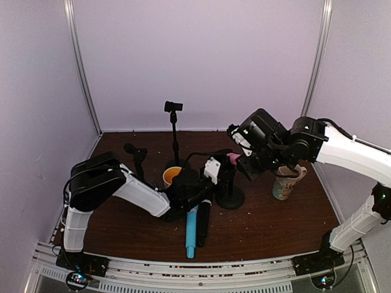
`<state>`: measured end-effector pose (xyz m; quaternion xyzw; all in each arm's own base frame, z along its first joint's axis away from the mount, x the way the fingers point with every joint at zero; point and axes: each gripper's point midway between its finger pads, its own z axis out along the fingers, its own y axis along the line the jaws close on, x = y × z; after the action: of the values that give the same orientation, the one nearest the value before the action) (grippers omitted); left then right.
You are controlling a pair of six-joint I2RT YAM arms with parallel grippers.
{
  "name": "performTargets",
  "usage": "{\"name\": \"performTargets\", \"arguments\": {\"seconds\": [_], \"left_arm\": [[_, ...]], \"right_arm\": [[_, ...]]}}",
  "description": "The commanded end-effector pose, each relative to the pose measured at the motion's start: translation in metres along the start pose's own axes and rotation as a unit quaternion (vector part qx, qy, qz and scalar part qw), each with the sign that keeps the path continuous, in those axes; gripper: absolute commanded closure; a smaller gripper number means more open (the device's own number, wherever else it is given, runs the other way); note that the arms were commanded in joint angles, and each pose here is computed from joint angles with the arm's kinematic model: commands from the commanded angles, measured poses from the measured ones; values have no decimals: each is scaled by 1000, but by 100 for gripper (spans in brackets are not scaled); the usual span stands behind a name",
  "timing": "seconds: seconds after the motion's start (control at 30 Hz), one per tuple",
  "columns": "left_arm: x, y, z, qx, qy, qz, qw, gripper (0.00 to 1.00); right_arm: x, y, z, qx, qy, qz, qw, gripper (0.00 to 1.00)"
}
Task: Attach the microphones to the stand
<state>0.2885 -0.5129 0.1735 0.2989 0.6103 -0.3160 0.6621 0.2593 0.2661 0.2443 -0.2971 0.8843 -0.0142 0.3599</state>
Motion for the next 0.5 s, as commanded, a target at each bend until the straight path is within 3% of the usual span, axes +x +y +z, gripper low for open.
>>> {"name": "performTargets", "arguments": {"seconds": [0.0,0.07,0.2,0.47], "left_arm": [[-43,-47,-18,66,-58,-14,996,61],[-44,-40,-19,48,-57,-19,997,49],[-46,-30,-22,23,-60,-27,998,34],[-44,-31,-27,29,-58,-29,997,33]], "right_arm": [[-4,-39,32,74,2,46,996,100],[-9,-58,26,96,-5,57,994,100],[-21,-89,16,115,-32,93,989,100],[-43,-118,17,158,-62,117,979,100]]}}
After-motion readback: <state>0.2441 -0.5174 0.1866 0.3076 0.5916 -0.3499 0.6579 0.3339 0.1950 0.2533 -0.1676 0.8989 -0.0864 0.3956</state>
